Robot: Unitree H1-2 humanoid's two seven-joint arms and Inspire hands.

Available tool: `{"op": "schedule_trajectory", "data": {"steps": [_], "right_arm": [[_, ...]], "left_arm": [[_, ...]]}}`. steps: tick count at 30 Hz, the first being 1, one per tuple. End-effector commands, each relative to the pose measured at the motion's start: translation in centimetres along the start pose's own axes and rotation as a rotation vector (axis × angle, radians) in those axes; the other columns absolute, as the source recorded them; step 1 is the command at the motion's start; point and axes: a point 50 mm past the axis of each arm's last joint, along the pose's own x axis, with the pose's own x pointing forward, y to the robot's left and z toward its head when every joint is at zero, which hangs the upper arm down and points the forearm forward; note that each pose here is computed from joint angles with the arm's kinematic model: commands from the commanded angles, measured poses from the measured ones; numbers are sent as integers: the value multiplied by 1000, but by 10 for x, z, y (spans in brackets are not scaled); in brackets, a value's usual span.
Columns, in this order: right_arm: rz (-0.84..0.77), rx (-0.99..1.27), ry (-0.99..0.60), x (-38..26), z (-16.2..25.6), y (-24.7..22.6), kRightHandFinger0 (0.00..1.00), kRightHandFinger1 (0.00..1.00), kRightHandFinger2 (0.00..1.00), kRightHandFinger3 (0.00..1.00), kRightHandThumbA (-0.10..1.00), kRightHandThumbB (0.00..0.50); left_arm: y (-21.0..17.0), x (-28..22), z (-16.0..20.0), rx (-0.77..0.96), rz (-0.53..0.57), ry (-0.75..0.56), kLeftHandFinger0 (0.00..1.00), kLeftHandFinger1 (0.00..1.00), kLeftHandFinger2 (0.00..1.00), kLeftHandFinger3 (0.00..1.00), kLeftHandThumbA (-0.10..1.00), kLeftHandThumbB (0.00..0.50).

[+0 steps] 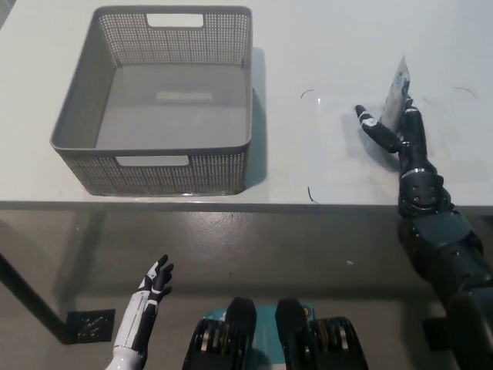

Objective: Use the right hand to pick up a shampoo and place it into a container on the left side

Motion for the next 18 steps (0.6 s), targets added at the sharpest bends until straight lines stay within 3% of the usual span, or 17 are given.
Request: {"op": "schedule_trajectory", "data": {"steps": [1, 3, 5, 6, 10, 18], "right_arm": [[-111, 87, -81, 9, 40, 12, 0, 81, 399, 311, -100, 154], [-100, 113, -84, 9, 41, 12, 0, 187, 574, 508, -100, 141], [-99, 108, -93, 9, 42, 12, 0, 190, 587, 554, -100, 131], [-106, 104, -101, 10, 43, 10, 0, 237, 623, 584, -100, 140], [-122, 129, -93, 11, 43, 7, 0, 247, 655, 636, -100, 148], [-139, 193, -142, 14, 55, 4, 0, 257, 654, 638, -100, 172]], "left_arm": [[3, 11, 18, 5, 3, -83, 1000, 1000, 1000, 1000, 1000, 78], [4, 12, 18, 11, 1, -83, 1000, 1000, 1000, 1000, 1000, 80], [4, 13, 18, 0, 1, -85, 1000, 1000, 1000, 1000, 1000, 84], [4, 13, 18, 7, 0, -87, 1000, 1000, 1000, 1000, 1000, 78], [4, 12, 19, 15, 3, -90, 1000, 1000, 1000, 1000, 1000, 66], [4, 15, 22, 9, 5, -87, 1000, 1000, 1000, 1000, 1000, 55]]}}
